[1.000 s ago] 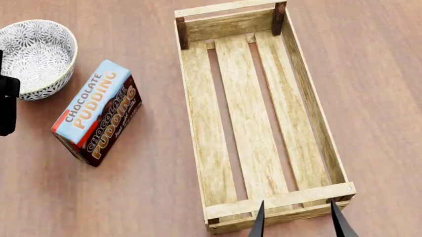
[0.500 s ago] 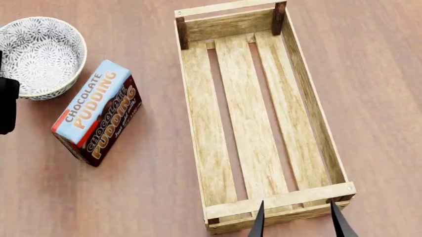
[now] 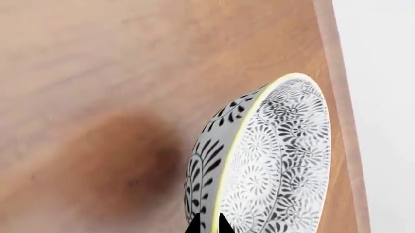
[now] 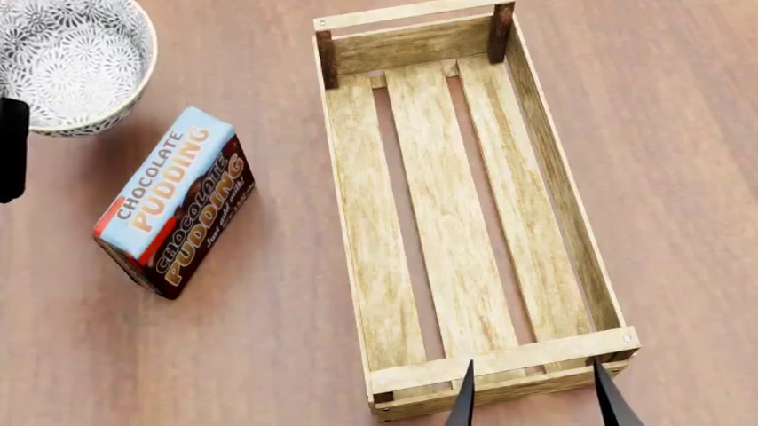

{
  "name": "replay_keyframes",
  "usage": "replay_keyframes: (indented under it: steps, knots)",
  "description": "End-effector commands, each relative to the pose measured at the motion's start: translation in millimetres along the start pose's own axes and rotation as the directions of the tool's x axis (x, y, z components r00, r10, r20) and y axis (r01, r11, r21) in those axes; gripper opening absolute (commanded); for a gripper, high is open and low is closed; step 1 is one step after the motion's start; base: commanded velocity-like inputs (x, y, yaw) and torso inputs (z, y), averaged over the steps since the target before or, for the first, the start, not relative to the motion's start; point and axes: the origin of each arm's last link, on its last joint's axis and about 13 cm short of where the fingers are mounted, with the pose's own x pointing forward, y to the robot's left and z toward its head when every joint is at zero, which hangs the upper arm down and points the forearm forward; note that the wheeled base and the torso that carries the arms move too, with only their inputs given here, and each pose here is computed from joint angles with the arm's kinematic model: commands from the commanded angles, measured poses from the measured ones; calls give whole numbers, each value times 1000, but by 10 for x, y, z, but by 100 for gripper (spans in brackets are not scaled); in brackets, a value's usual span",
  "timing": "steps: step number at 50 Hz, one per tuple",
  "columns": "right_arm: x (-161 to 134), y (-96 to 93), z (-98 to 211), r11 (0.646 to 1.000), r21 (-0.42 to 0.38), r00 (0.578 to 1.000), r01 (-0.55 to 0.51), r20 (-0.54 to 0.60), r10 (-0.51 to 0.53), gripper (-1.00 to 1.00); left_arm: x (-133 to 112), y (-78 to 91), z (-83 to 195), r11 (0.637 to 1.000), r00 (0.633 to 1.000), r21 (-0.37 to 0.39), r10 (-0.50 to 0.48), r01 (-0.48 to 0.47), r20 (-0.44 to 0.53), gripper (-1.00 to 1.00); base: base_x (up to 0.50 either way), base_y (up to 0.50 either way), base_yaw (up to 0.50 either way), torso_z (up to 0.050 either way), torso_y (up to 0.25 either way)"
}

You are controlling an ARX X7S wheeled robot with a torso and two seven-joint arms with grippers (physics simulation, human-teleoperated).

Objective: Pick up the bowl on the left and put it in the tray.

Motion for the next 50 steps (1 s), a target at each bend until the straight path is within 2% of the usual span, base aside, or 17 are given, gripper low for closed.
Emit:
replay_keyframes:
  steps: [1,9,14,16,17,23,24,26,29,36,50]
  knots:
    - [19,35,46,1000,13,1000,-7,15,7,100,-47,-274,-83,988,991,-88,-132,129,-23,-100,0,0,0,0,0]
    - [22,37,42,1000,13,1000,-8,16,8,100,-116,-427,-42,983,985,-78,-167,164,-44,-100,0,0,0,0,0]
    - [24,37,52,1000,12,1000,-9,18,9,100,-285,-554,-42,979,978,-52,-199,195,-67,-100,0,0,0,0,0]
    - [24,37,48,1000,12,1000,-10,18,9,100,-319,-570,-51,981,979,-42,-190,187,-75,-100,0,0,0,0,0]
    - [23,39,49,1000,12,1000,-10,17,10,100,-346,-577,-55,988,984,-35,-151,148,-99,-100,0,0,0,0,0]
    - [18,43,57,1000,12,1000,-11,20,11,100,-486,-659,-52,987,978,-46,-160,155,-131,-100,0,0,0,0,0]
    - [17,44,59,1000,13,1000,-11,20,11,100,-502,-659,-92,992,974,-27,-130,127,-184,-100,0,0,0,0,0]
    - [15,45,63,1000,12,1000,-11,21,11,100,-514,-671,-102,990,976,-44,-141,136,-168,-100,0,0,0,0,0]
    - [13,43,70,1000,13,1000,-11,23,11,100,-596,-693,-144,986,962,-63,-163,153,-218,-100,0,0,0,0,5]
    - [9,44,82,1000,14,1000,-11,25,11,100,-672,-710,-237,985,947,-34,-172,170,-270,-100,0,0,0,0,0]
    - [11,47,78,1000,14,1000,-13,28,13,100,-919,-707,-397,974,912,-50,-223,219,-345,-100,0,0,0,0,0]
